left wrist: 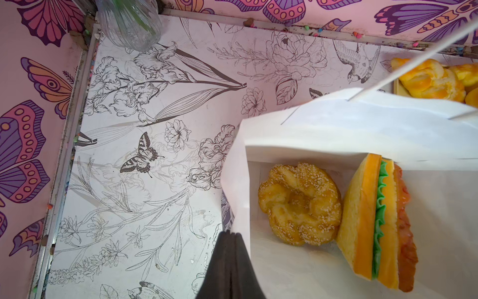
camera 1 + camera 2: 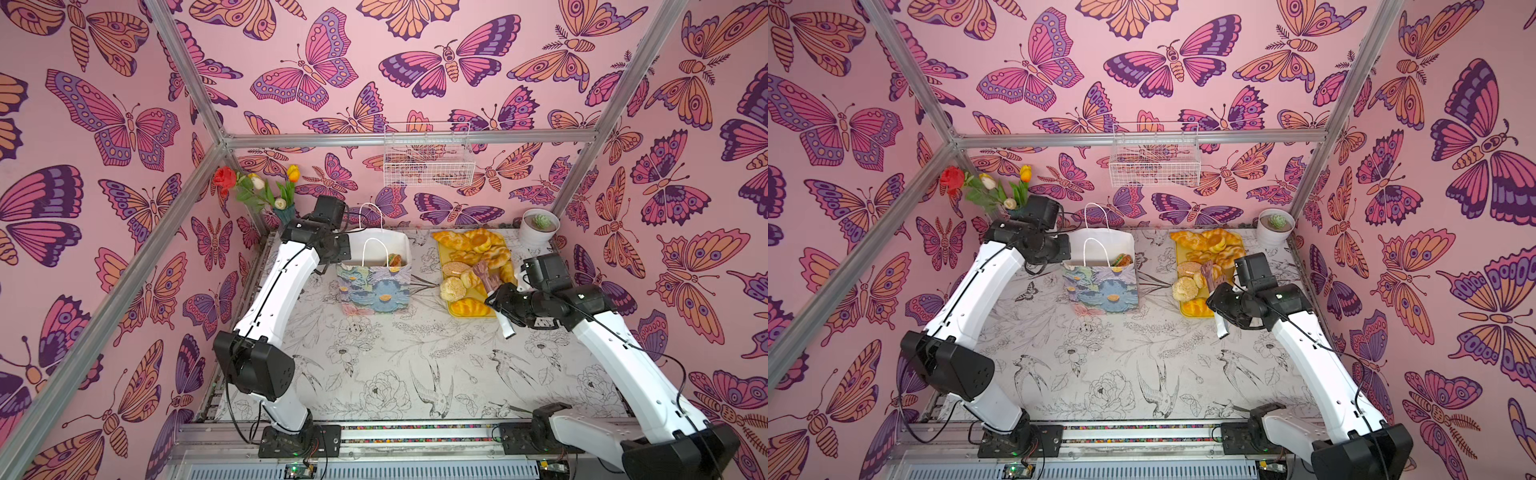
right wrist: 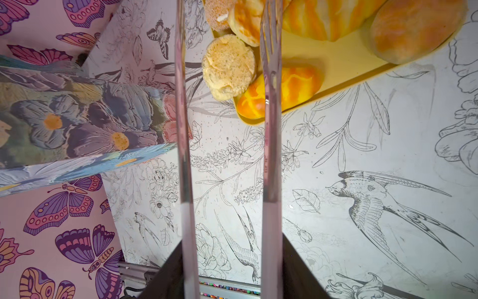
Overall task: Pack bread into a paper bag
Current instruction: Pick up the fake bread from the plate.
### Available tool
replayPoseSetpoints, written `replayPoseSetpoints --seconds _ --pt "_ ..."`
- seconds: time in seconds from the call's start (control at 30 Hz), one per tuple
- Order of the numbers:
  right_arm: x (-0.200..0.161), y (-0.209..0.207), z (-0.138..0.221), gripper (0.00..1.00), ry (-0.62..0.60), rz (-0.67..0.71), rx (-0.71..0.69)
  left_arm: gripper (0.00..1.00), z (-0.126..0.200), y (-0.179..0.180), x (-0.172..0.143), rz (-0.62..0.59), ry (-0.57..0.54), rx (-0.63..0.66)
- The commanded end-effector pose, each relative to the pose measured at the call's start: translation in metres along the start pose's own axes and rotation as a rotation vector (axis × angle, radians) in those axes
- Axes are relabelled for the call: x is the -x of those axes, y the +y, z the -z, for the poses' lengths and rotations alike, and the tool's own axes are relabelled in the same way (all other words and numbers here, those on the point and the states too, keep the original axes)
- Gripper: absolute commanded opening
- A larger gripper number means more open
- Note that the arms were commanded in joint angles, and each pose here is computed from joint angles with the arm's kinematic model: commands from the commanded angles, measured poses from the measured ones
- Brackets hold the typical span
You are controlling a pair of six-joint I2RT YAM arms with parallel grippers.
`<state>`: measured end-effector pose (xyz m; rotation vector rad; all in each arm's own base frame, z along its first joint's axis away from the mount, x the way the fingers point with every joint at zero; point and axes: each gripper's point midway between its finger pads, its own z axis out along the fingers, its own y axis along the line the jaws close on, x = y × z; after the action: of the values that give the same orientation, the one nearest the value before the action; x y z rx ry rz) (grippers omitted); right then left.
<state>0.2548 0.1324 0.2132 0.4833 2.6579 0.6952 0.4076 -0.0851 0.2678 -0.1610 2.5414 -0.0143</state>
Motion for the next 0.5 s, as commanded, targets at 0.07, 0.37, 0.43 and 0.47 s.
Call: replayPoseSetpoints --seconds 0.07,0.37,0.43,0.47 --pt "0.003 -0.001 -0.017 0.5 0.021 -0.057 0.017 0.05 0.002 0.008 -0.006 0.019 0.006 0.02" --pt "0.005 0.005 -0.037 0.53 0.066 -0.088 0.053 0.05 0.002 0.01 -0.005 0.015 0.003 0.03" --pt "0.006 0.006 -0.04 0.53 0.081 -0.1 0.056 0.06 0.002 0.01 -0.005 0.013 0.004 0.03" --pt "0.006 0.006 -0.042 0.53 0.089 -0.108 0.056 0.06 0.002 0.01 -0.005 0.013 0.003 0.03"
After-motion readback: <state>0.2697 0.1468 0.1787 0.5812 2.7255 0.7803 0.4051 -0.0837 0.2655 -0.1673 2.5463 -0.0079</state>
